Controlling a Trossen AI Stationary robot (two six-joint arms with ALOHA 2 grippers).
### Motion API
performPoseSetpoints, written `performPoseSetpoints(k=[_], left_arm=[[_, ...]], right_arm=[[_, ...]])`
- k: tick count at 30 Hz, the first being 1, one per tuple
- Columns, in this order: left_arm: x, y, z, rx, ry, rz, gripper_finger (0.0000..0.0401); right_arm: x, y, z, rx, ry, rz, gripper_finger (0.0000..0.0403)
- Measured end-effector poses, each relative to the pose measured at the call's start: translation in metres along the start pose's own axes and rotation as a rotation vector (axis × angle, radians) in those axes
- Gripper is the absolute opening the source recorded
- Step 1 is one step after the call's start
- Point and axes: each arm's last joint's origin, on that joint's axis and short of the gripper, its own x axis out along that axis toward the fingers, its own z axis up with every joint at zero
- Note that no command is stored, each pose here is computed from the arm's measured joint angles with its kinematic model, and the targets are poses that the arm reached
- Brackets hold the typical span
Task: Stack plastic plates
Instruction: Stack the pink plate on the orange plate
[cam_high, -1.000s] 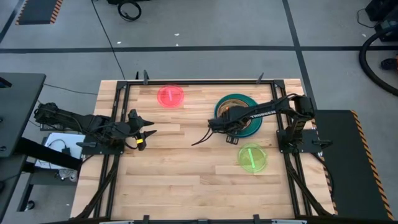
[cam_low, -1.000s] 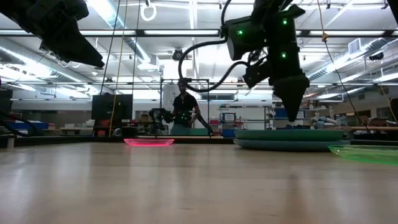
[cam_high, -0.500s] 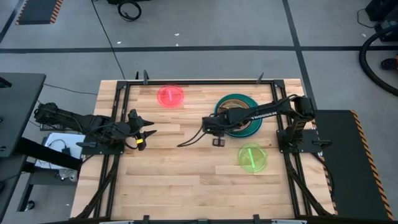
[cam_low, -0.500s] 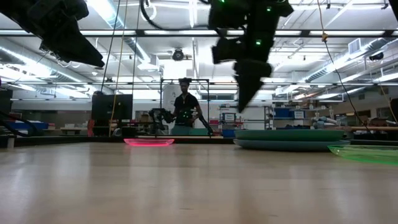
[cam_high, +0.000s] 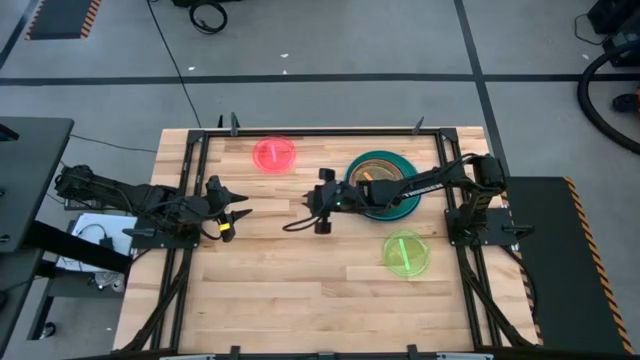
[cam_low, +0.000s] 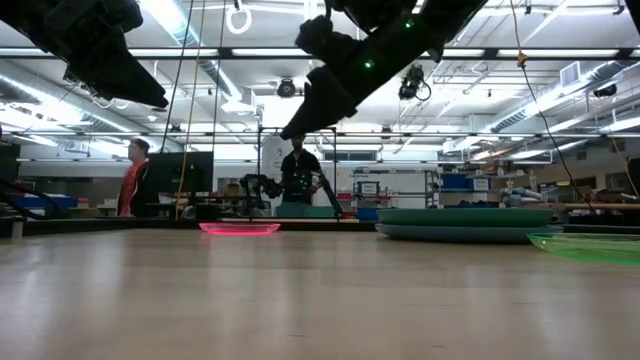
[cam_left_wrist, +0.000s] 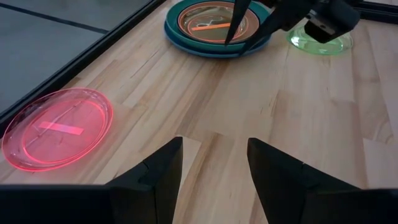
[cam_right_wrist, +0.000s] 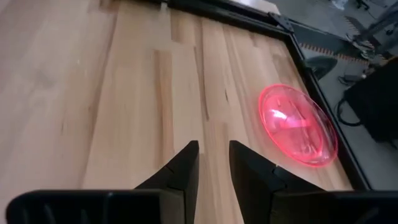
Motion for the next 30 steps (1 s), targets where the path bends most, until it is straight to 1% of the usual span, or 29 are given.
performPoseSetpoints(k=[4, 6, 7, 11, 17, 20, 23, 26, 28, 30], left_arm=[[0.0, 0.0, 0.0, 0.009, 0.0, 0.0, 0.0188], [0.0, 0.0, 0.0, 0.009, -0.001, 0.0, 0.0188], [0.0, 0.0, 0.0, 0.008, -0.002, -0.001, 0.0188], [0.0, 0.0, 0.001, 0.003, -0.009, -0.004, 0.0188], [0.0, 0.0, 0.001, 0.003, -0.012, -0.005, 0.0188], [0.0, 0.0, 0.001, 0.022, -0.012, -0.004, 0.0188], [-0.005, 0.001, 0.006, 0.033, 0.004, 0.001, 0.0188], [-0.009, 0.003, 0.01, 0.033, 0.021, 0.009, 0.0188], [-0.01, 0.003, 0.01, 0.018, 0.025, 0.011, 0.0188], [-0.009, 0.003, 0.007, 0.027, 0.042, 0.018, 0.0188]], right_arm=[[0.002, -0.002, 0.002, 0.005, -0.03, 0.011, 0.0097], [0.01, -0.004, -0.001, 0.013, -0.046, -0.001, 0.0097], [0.015, -0.005, -0.005, 0.017, -0.031, -0.003, 0.0097], [0.04, -0.005, -0.016, 0.021, 0.009, -0.012, 0.0097], [0.082, -0.002, -0.012, -0.015, 0.065, -0.022, 0.0097], [0.103, -0.003, -0.011, -0.07, 0.104, -0.076, 0.0097], [0.124, -0.009, -0.014, -0.108, 0.137, -0.168, 0.0097], [0.143, -0.016, -0.016, -0.103, 0.154, -0.214, 0.0097], [0.154, -0.021, -0.017, -0.091, 0.151, -0.229, 0.0097], [0.163, -0.024, -0.016, -0.085, 0.149, -0.256, 0.0098]])
